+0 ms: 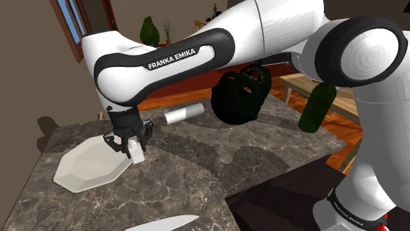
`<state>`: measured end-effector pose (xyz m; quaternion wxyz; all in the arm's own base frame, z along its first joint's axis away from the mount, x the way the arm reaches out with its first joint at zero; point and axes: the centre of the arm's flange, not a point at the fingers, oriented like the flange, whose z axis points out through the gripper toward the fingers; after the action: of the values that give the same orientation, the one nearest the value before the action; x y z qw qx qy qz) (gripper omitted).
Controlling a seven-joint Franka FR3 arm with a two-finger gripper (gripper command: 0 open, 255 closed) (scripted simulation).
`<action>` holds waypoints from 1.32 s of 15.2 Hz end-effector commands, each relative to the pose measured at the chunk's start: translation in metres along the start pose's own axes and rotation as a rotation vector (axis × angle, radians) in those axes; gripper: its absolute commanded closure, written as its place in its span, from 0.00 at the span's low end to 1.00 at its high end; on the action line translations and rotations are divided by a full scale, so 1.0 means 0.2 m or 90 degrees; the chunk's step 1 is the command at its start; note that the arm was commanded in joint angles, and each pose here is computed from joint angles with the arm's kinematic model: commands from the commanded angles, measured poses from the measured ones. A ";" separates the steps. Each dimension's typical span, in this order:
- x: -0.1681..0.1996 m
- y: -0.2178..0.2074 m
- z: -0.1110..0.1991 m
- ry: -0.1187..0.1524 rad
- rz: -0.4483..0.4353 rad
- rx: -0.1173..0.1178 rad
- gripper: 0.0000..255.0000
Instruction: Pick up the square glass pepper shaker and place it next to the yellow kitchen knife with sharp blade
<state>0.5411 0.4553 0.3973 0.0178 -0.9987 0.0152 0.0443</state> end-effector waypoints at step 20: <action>0.02 0.01 0.22 0.000 0.000 0.000 0.00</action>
<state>0.5405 0.4558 0.3529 0.0179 -0.9987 0.0153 0.0442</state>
